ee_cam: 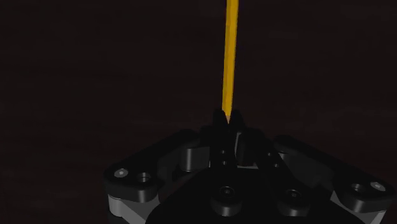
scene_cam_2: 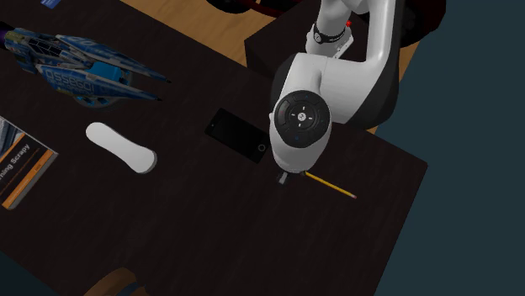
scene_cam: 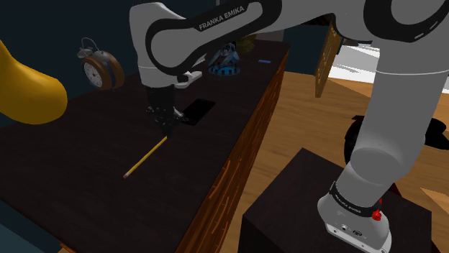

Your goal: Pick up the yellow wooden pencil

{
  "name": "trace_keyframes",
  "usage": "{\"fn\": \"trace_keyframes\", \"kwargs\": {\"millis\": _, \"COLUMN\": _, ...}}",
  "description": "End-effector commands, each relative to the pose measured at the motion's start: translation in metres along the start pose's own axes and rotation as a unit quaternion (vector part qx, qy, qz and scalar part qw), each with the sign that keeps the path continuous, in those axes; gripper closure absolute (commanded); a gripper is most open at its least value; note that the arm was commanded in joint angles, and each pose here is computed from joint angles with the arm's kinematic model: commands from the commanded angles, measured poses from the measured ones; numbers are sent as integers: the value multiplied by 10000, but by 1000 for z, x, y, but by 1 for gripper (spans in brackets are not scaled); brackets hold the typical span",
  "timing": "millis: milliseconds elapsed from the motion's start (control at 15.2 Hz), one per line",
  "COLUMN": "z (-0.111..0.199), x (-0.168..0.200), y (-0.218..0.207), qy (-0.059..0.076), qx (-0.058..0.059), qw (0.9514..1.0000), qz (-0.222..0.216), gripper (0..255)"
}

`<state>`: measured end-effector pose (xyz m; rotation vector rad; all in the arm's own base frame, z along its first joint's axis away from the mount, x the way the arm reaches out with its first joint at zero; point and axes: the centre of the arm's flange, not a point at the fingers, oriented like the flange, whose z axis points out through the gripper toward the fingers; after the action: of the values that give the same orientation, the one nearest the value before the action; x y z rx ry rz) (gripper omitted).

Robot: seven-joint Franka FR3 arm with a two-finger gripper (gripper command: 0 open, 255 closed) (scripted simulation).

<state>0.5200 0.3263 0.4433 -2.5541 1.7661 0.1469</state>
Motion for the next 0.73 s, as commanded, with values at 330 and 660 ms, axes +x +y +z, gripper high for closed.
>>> {"fn": "trace_keyframes", "kwargs": {"millis": 330, "z": -12, "x": -1, "y": 2, "qy": 1, "qx": -36, "qw": 10000, "qz": 3, "gripper": 255}}
{"fn": "trace_keyframes", "kwargs": {"millis": 660, "z": -38, "x": -4, "y": 3, "qy": 1, "qx": -36, "qw": 10000, "qz": 3, "gripper": 255}}
